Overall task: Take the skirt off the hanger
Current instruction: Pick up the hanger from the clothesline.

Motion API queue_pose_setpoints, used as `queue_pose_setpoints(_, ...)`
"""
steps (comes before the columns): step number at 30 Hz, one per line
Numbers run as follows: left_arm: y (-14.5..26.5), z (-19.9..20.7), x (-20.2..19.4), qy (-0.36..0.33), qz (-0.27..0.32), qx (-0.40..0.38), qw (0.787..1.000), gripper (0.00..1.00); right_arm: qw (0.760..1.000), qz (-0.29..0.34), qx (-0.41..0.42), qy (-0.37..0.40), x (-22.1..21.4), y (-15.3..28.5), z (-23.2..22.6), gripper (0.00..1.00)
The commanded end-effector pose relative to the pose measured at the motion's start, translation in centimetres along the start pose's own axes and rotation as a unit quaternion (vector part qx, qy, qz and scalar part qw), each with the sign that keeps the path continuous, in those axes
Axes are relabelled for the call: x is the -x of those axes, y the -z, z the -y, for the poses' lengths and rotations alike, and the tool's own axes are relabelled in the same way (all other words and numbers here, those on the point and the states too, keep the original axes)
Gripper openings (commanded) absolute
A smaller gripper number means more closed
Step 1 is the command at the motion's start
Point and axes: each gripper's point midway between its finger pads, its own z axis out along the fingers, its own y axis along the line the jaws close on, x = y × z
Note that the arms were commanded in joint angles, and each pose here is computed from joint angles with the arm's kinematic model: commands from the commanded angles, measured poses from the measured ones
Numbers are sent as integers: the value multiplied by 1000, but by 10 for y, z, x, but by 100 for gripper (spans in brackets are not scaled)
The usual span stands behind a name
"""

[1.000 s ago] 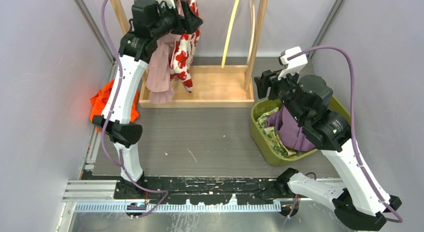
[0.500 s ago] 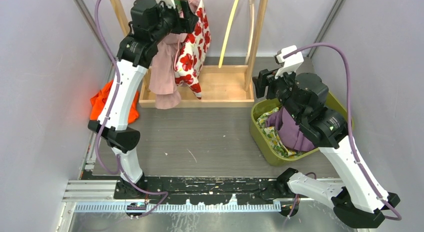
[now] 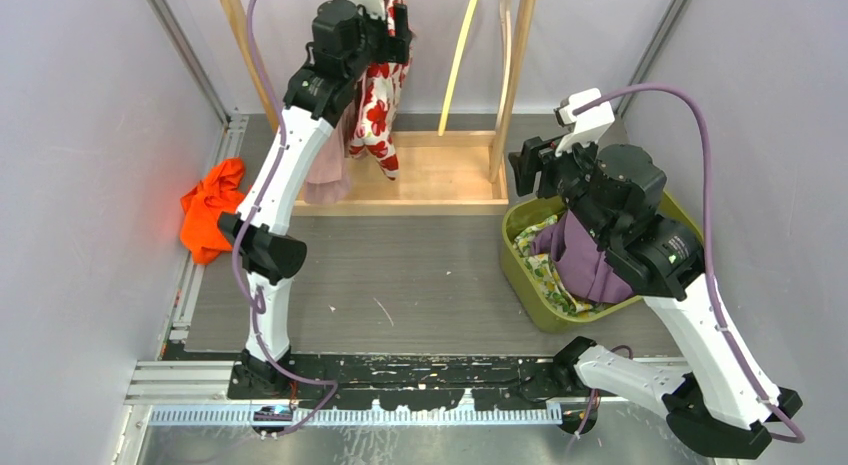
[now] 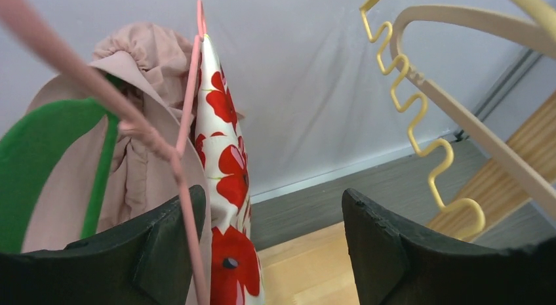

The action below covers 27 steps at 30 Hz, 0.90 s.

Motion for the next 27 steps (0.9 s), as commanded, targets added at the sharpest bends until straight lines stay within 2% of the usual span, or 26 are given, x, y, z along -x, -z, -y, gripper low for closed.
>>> queue_pose_setpoints(1,2,-4,53,-25,92,23,995,76,1000,24,-12,-5,20,6,6,67)
queue_pose_setpoints(6,-6,-6,50,-41,98,27,994,77,1000,17,-21,1,19,1,7,67)
queue_pose_setpoints(11,-3,-19,64,-49,122,62,989,78,1000,10,-15,4,17,-6,3,67)
queue_pose_setpoints(15,0,-26,73,-49,142,77,986,73,1000,7,-14,7,16,-9,2,67)
queue_pose_setpoints(20,-4,-28,61,-53,125,78,988,56,1000,7,-15,6,16,-8,2,67)
queue_pose_setpoints(24,-1,-26,58,-54,116,72,989,12,1000,5,-20,6,14,-7,5,67)
queue_pose_setpoints(26,3,-27,61,-53,117,73,989,2,1000,4,-19,5,13,-6,4,67)
queue_pose_setpoints(27,5,-26,63,-53,119,72,989,0,1000,4,-19,5,12,-7,5,67)
